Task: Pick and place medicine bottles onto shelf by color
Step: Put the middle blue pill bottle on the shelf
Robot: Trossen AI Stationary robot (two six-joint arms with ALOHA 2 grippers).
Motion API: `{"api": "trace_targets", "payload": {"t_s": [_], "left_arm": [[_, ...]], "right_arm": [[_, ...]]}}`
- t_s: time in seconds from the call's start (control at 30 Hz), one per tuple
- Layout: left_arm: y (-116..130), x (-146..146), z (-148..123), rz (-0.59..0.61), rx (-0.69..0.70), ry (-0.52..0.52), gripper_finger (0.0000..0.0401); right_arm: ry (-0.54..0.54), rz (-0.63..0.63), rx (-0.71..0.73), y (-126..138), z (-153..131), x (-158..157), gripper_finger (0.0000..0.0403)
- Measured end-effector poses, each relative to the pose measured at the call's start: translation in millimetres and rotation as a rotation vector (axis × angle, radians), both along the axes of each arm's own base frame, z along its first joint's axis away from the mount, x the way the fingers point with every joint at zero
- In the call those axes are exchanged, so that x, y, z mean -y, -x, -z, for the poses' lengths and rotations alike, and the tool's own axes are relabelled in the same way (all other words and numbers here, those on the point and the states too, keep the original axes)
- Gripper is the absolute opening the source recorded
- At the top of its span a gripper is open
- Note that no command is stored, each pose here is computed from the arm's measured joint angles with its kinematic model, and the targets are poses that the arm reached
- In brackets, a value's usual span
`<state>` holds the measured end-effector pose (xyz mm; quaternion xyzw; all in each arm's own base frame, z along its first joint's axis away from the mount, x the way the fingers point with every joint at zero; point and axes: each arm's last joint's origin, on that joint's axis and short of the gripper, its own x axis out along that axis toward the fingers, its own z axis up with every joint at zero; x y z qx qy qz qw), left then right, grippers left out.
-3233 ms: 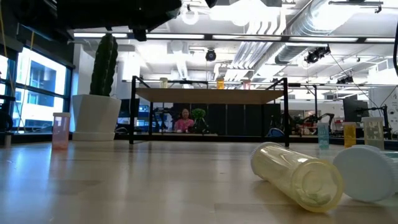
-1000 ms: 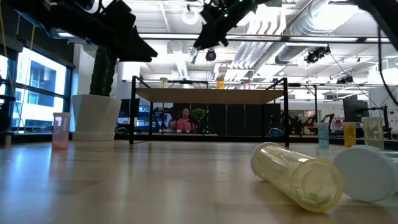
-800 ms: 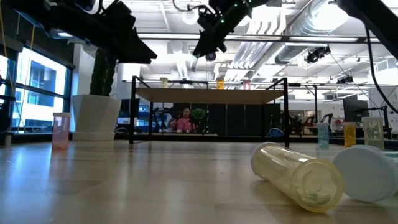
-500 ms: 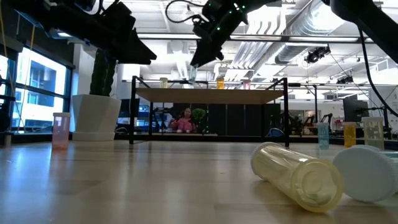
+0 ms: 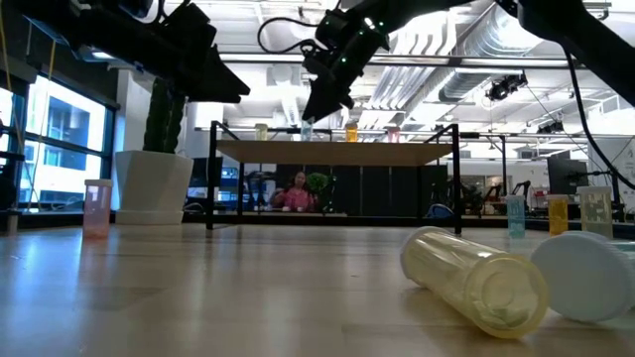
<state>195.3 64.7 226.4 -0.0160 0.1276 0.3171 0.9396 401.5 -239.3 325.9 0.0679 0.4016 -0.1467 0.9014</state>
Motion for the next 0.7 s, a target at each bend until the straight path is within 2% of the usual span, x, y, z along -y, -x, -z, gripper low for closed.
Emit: {"api": "trace_targets", "payload": {"t_s": [0.7], "left_arm": [[0.0, 0.0, 0.0, 0.000, 0.000, 0.000, 0.0227]], "right_arm": [[0.020, 0.004, -0.036, -3.7, 10.5, 3.3, 0.0104]]}}
